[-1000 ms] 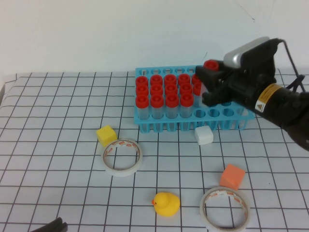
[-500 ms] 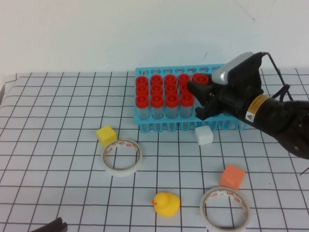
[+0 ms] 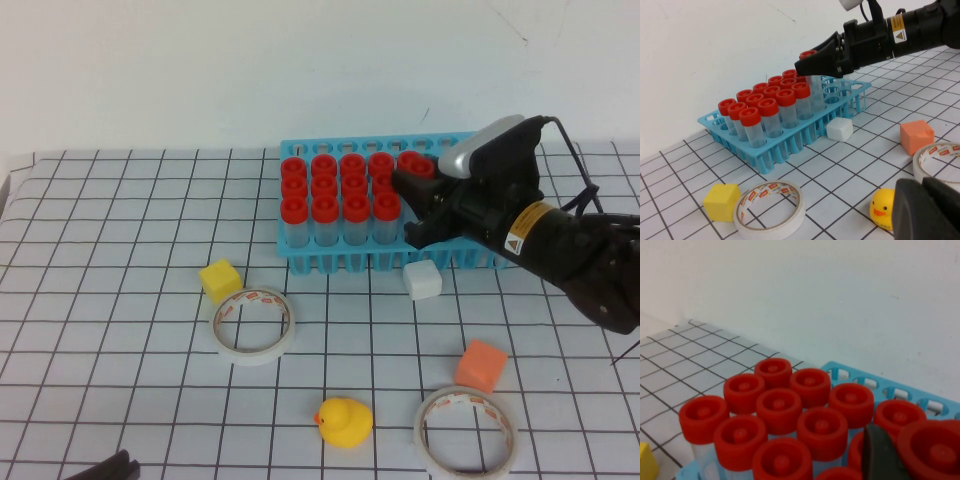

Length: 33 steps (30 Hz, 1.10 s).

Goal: Place the test tubes

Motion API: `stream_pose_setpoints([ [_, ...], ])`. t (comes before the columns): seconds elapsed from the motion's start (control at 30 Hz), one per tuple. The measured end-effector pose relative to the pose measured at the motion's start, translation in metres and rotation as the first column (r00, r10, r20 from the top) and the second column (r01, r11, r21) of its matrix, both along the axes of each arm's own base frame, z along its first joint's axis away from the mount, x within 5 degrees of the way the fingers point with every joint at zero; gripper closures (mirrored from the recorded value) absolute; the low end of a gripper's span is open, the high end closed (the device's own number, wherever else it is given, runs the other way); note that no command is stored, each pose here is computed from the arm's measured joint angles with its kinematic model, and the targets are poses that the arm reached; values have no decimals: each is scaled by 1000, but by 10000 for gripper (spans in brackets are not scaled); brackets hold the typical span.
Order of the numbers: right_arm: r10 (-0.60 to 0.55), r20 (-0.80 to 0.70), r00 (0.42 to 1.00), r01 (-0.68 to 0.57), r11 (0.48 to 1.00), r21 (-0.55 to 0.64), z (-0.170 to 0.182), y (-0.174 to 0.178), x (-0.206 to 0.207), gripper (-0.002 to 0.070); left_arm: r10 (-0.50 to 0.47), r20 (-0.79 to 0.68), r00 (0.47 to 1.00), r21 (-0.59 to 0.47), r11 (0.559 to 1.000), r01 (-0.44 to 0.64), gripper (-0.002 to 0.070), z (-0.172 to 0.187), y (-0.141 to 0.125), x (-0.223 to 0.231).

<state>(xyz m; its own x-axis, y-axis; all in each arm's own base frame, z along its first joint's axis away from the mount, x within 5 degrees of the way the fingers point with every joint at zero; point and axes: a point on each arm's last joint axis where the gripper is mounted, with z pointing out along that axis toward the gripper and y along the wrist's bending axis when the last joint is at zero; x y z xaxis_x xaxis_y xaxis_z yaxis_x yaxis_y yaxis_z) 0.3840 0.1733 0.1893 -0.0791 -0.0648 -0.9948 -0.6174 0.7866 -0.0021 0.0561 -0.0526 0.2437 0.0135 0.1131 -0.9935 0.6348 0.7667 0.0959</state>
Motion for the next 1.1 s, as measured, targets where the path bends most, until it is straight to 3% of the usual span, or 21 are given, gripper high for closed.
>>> stream_pose_setpoints([
  [0.57, 10, 3, 1000, -10, 1000, 13, -7, 1, 1, 399, 0, 2, 1000, 2, 1000, 0, 676, 0, 0, 0],
  [0.77, 11, 6, 1000, -11, 1000, 15, -7, 1, 1, 244, 0, 2, 1000, 2, 1000, 0, 676, 0, 0, 0],
  [1.1, -2, -8, 1000, 3, 999, 47, -3, 1, 1, 208, 0, 2, 1000, 2, 1000, 0, 676, 0, 0, 0],
])
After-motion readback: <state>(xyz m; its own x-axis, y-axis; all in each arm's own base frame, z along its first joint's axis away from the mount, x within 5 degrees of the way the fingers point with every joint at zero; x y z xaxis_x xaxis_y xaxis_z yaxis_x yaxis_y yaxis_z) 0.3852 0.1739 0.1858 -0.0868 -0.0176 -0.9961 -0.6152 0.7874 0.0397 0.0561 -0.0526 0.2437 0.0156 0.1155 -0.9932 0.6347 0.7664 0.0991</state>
